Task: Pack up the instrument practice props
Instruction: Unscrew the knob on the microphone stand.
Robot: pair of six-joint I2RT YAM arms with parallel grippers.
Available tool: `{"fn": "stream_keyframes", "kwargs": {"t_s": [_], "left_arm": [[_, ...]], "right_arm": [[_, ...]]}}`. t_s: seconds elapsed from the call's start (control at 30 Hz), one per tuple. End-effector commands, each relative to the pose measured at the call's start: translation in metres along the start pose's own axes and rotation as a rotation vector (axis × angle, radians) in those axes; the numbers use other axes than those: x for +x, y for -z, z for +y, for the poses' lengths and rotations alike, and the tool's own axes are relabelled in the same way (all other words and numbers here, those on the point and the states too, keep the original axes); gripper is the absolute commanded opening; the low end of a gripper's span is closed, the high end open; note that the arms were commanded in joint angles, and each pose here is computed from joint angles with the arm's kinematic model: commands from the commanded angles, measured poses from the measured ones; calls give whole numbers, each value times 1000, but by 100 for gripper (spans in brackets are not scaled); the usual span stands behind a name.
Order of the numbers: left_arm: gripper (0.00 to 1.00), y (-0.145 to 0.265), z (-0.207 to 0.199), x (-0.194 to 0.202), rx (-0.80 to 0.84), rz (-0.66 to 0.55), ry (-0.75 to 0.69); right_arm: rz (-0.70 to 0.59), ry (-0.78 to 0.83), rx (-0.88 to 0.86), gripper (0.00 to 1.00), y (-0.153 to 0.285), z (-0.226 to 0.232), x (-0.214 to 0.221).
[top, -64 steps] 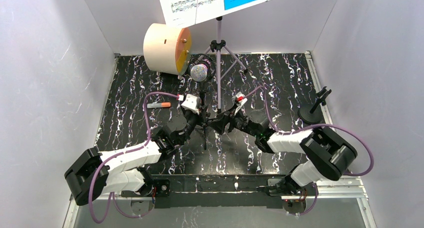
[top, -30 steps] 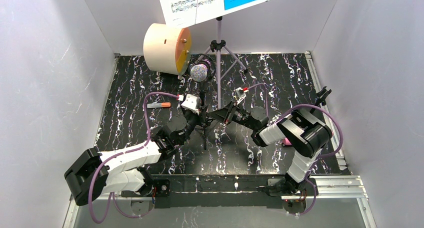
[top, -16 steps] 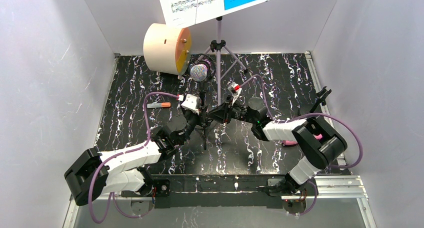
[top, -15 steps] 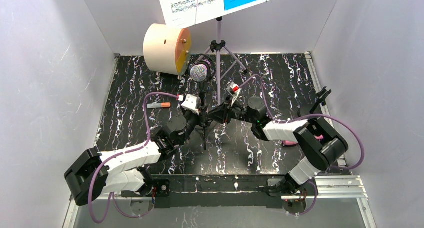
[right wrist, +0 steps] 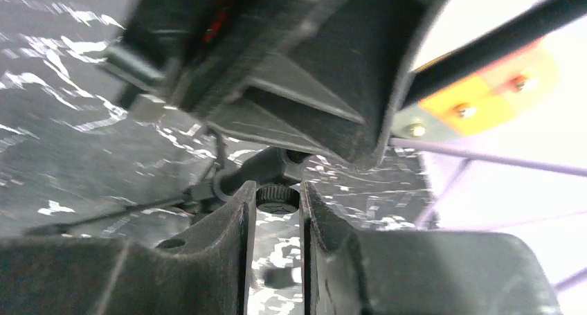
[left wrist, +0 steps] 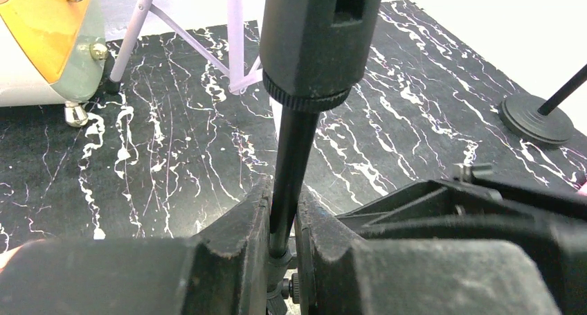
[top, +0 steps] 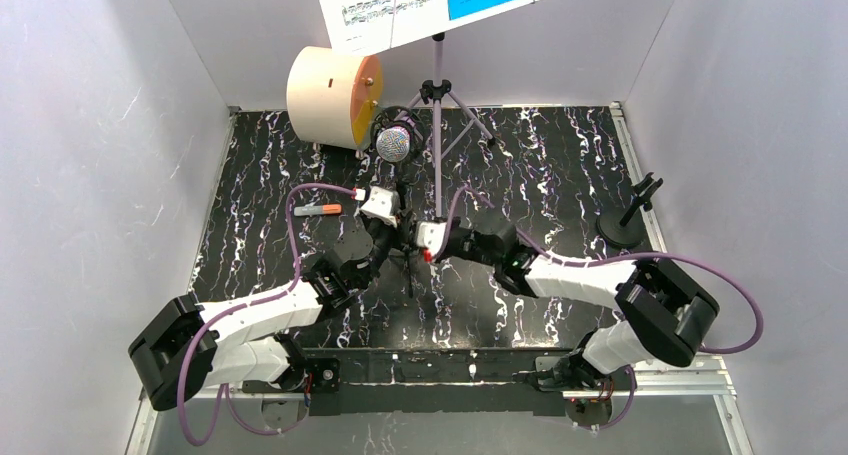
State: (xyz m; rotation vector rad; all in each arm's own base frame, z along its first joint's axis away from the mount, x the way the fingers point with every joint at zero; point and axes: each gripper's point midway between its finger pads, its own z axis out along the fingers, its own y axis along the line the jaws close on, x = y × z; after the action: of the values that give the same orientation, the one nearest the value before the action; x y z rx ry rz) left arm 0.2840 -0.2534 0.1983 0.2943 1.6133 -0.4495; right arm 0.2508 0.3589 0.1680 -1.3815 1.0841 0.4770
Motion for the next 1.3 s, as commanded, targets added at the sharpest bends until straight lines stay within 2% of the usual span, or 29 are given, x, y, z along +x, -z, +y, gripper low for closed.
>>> {"fn": "stream_keyframes", "kwargs": {"t_s": [0.0, 0.27, 0.37, 0.47, 0.57, 0.6, 0.7, 0.8, 1.03, 1.2, 1.27], "left_arm": [[0, 14, 6, 56, -7, 184, -38], [0, 14, 6, 58, -11, 188, -39], [0, 14, 7, 58, -12, 188, -39], [0, 14, 7, 58, -13, 187, -39], [0, 14, 7, 58, -14, 187, -40], [0, 14, 7, 58, -15, 186, -41], [0, 14, 8, 58, -17, 186, -41], [0, 14, 7, 57, -14, 185, -40], [0, 14, 7, 58, -12, 188, -40], [0, 14, 6, 59, -12, 191, -41], [0, 14, 6, 59, -12, 191, -40]], "right_arm": [[341, 444, 139, 1, 24, -26, 56], [423, 872, 243, 1, 31, -36, 37], [424, 984, 287, 1, 31, -38, 30], [473, 1021, 298, 1, 29, -38, 38], [450, 989, 330, 2, 27, -37, 37], [434, 967, 340, 9, 26, -37, 35], [393, 856, 360, 34, 24, -36, 31], [354, 618, 326, 49, 18, -28, 32], [320, 100, 207, 68, 16, 2, 48], [147, -397, 114, 75, 15, 15, 28], [71, -537, 93, 78, 19, 11, 18]]}}
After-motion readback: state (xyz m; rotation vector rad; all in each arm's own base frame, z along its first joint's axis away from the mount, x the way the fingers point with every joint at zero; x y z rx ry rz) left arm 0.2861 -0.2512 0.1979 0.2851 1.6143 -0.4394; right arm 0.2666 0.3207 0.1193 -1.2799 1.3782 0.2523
